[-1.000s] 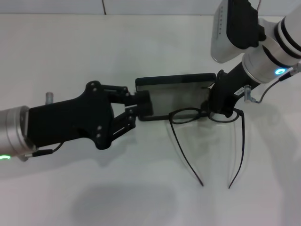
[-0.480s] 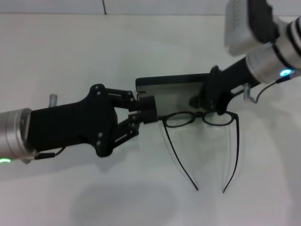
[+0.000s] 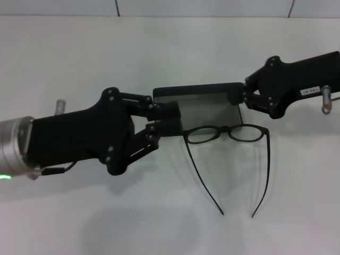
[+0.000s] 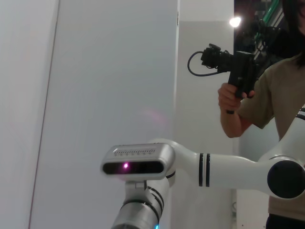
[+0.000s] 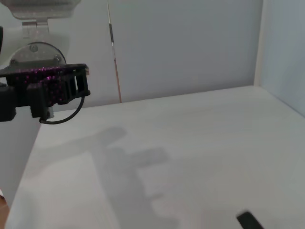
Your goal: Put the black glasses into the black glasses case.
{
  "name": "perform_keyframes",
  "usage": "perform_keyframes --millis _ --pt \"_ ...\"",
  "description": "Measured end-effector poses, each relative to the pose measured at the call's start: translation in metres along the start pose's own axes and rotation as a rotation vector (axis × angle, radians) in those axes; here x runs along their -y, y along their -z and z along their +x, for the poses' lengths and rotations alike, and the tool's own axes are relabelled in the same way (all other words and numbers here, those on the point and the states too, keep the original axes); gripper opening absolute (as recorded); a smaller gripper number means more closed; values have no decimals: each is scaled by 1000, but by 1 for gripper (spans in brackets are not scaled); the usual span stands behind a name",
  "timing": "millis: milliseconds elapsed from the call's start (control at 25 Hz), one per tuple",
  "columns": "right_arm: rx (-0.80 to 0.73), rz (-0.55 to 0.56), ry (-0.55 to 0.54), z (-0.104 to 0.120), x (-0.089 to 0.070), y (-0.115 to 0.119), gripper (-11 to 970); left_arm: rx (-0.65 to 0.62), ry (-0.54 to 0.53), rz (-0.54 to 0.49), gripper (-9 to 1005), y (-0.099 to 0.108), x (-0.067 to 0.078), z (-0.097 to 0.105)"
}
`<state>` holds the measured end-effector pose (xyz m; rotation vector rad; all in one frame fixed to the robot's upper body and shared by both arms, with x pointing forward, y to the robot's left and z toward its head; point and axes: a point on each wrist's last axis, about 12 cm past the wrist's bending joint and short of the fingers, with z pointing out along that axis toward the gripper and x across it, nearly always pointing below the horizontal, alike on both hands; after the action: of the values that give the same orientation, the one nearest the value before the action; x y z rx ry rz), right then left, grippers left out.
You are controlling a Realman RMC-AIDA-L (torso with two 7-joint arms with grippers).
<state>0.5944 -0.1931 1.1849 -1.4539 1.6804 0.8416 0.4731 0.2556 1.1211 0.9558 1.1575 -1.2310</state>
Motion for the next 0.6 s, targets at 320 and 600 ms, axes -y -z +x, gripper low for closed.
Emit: perform_keyframes --millis 320,600 --pt "-235 -49 -18 -30 11 -15 124 12 27 15 155 -7 -8 5" --pt "-413 -73 34 -57 13 -47 199 12 37 -3 156 -3 -5 8"
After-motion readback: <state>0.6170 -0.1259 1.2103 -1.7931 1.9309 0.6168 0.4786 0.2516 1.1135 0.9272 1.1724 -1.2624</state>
